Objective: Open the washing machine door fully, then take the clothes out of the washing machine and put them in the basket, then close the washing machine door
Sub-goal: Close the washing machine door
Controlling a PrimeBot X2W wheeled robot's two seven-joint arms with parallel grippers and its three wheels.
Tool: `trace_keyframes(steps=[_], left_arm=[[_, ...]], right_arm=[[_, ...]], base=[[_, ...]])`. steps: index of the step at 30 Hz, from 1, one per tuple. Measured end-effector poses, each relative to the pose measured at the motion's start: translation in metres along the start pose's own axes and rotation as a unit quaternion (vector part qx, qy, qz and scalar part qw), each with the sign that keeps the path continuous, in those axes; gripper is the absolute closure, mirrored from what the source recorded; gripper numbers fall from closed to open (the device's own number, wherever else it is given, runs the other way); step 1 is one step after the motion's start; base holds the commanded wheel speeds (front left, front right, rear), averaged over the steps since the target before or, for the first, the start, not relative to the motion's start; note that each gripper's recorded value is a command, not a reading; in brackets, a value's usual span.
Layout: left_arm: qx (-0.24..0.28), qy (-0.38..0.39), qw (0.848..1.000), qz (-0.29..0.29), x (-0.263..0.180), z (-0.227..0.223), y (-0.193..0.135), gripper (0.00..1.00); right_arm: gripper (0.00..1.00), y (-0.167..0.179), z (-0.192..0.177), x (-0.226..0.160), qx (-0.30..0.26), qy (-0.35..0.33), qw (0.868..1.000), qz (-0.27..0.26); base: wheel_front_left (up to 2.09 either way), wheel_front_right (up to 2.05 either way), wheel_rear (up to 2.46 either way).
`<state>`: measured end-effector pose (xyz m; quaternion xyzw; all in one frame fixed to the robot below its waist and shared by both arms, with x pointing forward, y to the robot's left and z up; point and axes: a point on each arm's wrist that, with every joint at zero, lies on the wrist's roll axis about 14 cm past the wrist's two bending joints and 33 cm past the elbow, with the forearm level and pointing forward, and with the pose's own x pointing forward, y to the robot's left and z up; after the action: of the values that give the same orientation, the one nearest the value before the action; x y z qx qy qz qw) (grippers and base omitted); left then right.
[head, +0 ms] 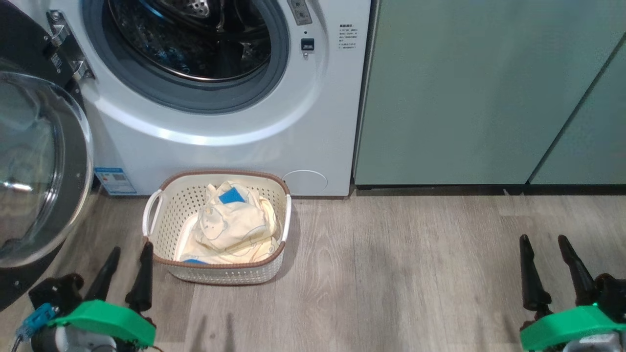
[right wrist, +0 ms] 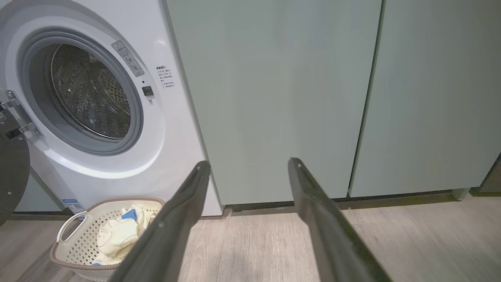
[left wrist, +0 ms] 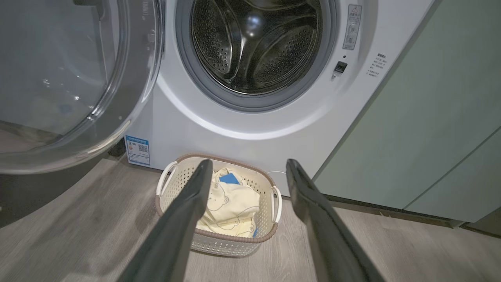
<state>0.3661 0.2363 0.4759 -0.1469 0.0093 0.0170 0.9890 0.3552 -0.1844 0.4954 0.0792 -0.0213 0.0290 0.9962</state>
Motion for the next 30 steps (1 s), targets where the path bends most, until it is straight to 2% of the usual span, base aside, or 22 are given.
trace_keyframes(steps=[17,30], left_arm=[[0.001,-0.021,1.000,0.016,-0.006,0.011,0.006,0.00],[-0.003,-0.050,0.995,0.082,-0.036,0.027,0.046,0.00]], right_arm=[[0.00,0.008,0.001,0.004,0.000,-0.002,1.000,0.013],[0.00,0.046,-0.005,0.024,0.004,0.006,0.997,0.072]], base=[[0.00,0.00,0.00],[0.00,0.00,0.00]])
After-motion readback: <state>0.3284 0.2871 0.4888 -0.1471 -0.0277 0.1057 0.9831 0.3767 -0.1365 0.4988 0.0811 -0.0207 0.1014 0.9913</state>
